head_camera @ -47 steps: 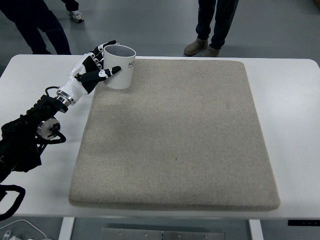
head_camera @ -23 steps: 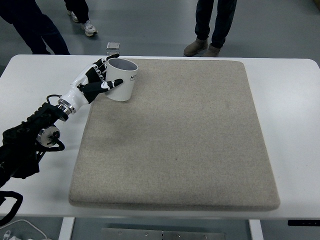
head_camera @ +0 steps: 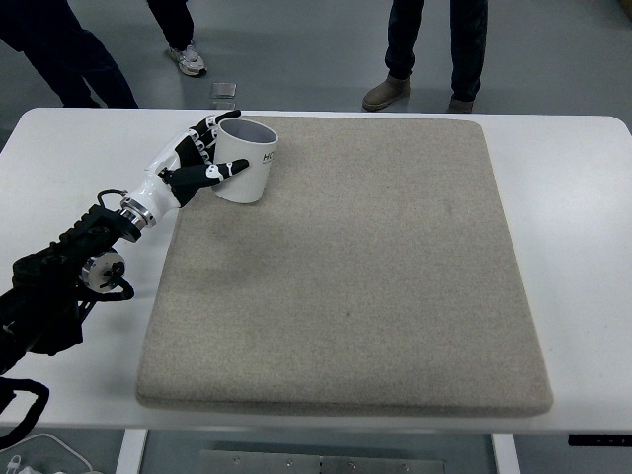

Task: Upright white cup

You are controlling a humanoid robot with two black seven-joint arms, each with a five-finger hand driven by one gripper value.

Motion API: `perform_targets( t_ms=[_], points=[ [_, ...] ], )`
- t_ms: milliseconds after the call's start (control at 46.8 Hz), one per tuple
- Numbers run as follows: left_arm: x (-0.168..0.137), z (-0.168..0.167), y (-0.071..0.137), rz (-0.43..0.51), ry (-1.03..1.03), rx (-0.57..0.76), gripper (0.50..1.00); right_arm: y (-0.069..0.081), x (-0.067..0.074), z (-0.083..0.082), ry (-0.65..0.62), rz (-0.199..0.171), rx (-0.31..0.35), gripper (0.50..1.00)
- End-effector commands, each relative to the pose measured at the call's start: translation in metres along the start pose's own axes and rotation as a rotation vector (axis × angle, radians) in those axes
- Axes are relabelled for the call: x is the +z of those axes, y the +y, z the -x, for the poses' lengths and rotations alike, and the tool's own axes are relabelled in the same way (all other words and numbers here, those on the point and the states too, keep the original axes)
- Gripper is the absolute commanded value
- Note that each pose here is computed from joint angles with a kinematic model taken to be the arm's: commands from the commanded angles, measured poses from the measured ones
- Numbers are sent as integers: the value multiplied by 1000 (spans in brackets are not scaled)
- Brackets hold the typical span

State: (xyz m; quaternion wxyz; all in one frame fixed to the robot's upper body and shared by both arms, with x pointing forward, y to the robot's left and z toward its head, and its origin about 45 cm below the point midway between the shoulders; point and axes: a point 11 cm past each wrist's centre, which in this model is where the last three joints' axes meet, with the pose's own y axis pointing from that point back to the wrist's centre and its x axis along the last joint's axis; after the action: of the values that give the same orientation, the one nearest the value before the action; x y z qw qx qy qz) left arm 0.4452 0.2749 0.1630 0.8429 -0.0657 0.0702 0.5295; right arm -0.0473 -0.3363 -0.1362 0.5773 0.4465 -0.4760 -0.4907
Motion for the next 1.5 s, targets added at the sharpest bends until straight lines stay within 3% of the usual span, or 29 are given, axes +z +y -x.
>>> perform_targets(
  t_ms=[0, 748, 1090, 1154, 1474],
  points=[
    [-4, 3, -1, -17, -19, -4, 709, 0, 0, 0, 0, 0, 1, 930],
    [1, 1, -4, -6, -35, 16, 731, 0, 0, 0, -3, -1, -1, 930],
    [-1, -1, -3, -10, -57, 43, 891, 0, 0, 0, -1, 0, -1, 930],
    [-1, -1, -4, -10, -56, 42, 951, 0, 0, 0, -1, 0, -1, 930],
    [-1, -1, -4, -9, -56, 40, 990, 0, 0, 0, -3, -1, -1, 930]
  ],
)
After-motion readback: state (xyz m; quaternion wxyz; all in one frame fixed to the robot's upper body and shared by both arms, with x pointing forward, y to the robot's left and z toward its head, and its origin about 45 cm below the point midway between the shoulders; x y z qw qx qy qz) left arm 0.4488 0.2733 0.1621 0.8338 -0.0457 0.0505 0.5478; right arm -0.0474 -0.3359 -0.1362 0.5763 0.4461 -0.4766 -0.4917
